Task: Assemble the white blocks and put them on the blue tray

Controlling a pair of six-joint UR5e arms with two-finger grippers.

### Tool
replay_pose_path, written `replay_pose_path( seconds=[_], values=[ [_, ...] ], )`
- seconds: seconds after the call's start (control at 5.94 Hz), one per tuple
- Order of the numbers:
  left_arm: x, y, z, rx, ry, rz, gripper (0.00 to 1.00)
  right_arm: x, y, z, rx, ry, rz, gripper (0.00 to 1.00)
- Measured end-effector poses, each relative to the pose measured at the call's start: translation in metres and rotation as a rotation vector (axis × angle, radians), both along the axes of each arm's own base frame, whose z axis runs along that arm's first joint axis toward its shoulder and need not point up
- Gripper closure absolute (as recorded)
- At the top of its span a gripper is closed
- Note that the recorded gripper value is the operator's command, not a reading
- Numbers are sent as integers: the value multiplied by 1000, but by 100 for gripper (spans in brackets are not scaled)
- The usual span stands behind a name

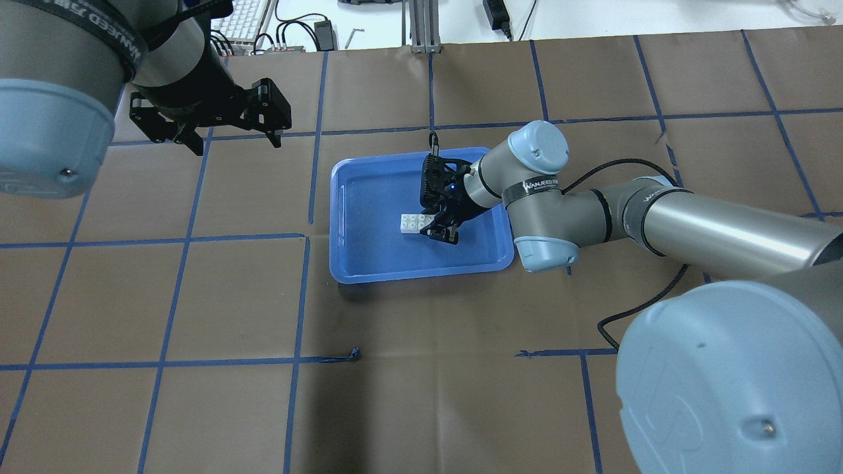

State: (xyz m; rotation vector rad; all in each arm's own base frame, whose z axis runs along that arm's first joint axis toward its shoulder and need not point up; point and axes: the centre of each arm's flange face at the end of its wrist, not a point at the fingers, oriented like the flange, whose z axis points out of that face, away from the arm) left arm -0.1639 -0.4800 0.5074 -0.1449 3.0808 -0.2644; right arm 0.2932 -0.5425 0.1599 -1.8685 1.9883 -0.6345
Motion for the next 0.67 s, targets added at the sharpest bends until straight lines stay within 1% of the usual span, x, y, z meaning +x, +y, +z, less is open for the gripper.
replay_pose_path(
  seconds=[0.67],
  values=[
    [0, 0, 0, 0, 1, 0, 1, 2, 0, -1, -1, -2, 5, 74]
  ],
)
